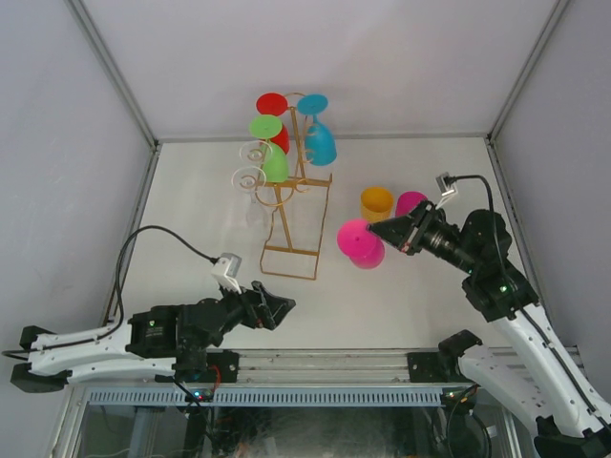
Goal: Take the wine glass off the wine glass rack
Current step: Place the wine glass at the center of the board.
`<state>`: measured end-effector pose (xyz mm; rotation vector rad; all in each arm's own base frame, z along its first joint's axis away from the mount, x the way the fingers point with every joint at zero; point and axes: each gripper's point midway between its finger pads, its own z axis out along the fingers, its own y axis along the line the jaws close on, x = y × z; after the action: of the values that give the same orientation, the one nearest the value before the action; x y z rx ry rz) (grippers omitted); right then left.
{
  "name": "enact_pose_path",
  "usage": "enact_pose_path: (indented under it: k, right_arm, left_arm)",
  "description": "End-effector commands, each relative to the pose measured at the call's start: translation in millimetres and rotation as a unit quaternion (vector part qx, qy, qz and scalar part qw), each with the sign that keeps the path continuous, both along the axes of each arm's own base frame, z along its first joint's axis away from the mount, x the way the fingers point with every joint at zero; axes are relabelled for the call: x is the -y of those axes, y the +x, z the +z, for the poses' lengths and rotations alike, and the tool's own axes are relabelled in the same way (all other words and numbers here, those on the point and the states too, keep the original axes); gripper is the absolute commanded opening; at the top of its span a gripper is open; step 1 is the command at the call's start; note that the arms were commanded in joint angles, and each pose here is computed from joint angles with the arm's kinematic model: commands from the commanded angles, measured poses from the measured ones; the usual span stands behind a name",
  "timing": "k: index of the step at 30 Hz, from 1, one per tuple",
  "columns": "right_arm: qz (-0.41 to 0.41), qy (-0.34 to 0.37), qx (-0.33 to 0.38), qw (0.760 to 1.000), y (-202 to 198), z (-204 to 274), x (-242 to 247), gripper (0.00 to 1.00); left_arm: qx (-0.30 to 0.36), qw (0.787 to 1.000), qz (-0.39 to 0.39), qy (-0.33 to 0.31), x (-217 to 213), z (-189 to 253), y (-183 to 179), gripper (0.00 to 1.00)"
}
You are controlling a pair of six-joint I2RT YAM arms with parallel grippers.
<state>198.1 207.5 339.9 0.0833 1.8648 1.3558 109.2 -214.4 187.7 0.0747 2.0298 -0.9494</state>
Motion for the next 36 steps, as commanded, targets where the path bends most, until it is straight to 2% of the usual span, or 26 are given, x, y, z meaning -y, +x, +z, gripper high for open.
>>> enact_pose_path:
  k: [1,7,11,22,27,33,36]
  right_arm:
    - [0.044,0.027,0.022,0.998,-26,-1,-8,0.0]
    - [0.065,0.021,0.002,0.998,-41,-43,-14,0.0]
    - [0.076,0.025,0.012,0.997,-49,-55,-18,0.0]
    - [0.118,0.038,0.047,0.991,-59,-48,-40,0.0]
    - [0.138,0.035,0.051,0.989,-64,-49,-48,0.0]
    - [0.161,0.035,0.056,0.985,-73,-49,-53,0.0]
    - [0.172,0.039,0.063,0.982,-77,-45,-54,0.0]
  left_arm:
    - [-0.012,0.997,0.032,-0.073,3,17,8,1.0]
    - [-0.002,0.98,-0.005,-0.201,18,52,-1,1.0]
    - [0.008,0.966,-0.025,-0.259,22,73,-5,0.97]
    - [0.004,0.965,-0.099,-0.244,62,97,-23,0.93]
    - [-0.006,0.964,-0.117,-0.238,81,100,-26,0.84]
    - [-0.001,0.955,-0.144,-0.26,89,112,-32,0.79]
    - [-0.009,0.955,-0.149,-0.256,93,107,-33,0.72]
